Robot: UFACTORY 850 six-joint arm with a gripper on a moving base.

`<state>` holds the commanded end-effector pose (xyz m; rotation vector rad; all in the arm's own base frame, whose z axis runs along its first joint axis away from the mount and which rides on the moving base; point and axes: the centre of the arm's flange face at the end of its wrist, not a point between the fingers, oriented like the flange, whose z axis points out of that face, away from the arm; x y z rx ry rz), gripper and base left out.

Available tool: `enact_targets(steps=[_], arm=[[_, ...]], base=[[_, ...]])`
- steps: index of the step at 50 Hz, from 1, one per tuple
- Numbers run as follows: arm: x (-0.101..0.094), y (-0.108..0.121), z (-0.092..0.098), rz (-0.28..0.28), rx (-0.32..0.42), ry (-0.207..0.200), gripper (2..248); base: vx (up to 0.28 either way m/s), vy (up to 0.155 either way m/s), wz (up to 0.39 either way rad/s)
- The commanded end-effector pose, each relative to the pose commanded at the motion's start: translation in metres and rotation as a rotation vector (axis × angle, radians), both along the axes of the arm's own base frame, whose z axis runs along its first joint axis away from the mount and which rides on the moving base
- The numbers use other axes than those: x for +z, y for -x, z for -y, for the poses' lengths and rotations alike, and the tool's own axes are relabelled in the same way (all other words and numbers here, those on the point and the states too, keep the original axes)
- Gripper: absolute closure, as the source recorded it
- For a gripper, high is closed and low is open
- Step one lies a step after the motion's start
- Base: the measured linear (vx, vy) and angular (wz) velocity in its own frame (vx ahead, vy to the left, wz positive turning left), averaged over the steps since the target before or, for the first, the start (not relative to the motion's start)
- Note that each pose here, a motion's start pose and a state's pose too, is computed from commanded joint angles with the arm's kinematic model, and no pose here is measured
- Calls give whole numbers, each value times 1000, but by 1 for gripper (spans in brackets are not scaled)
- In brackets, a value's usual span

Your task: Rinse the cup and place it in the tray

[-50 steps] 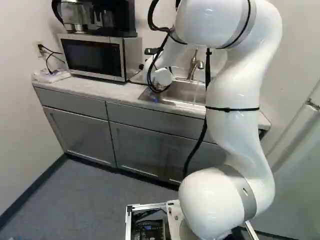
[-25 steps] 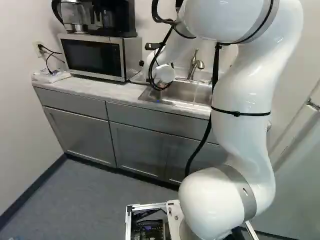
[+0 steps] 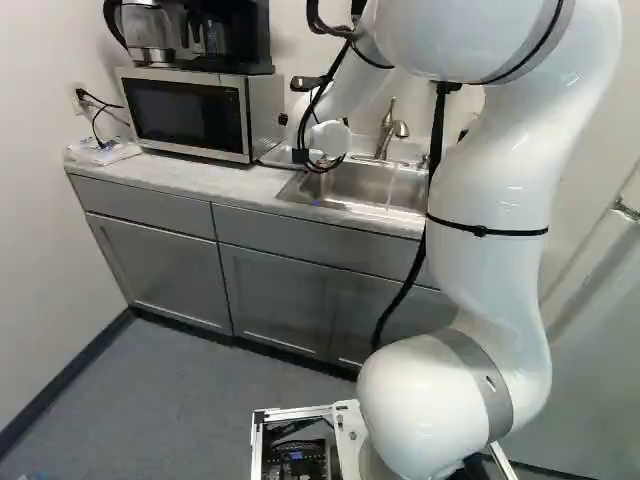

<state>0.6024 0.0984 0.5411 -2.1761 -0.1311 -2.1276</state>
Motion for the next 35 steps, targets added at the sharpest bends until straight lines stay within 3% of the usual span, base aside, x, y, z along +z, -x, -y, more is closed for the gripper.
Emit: enact_targets(steps=[19, 35], arm=[[17, 0, 2, -13, -1, 0, 3], [31, 1, 14, -26, -19, 0, 3]], base=[[0, 0, 0], [0, 0, 0]])
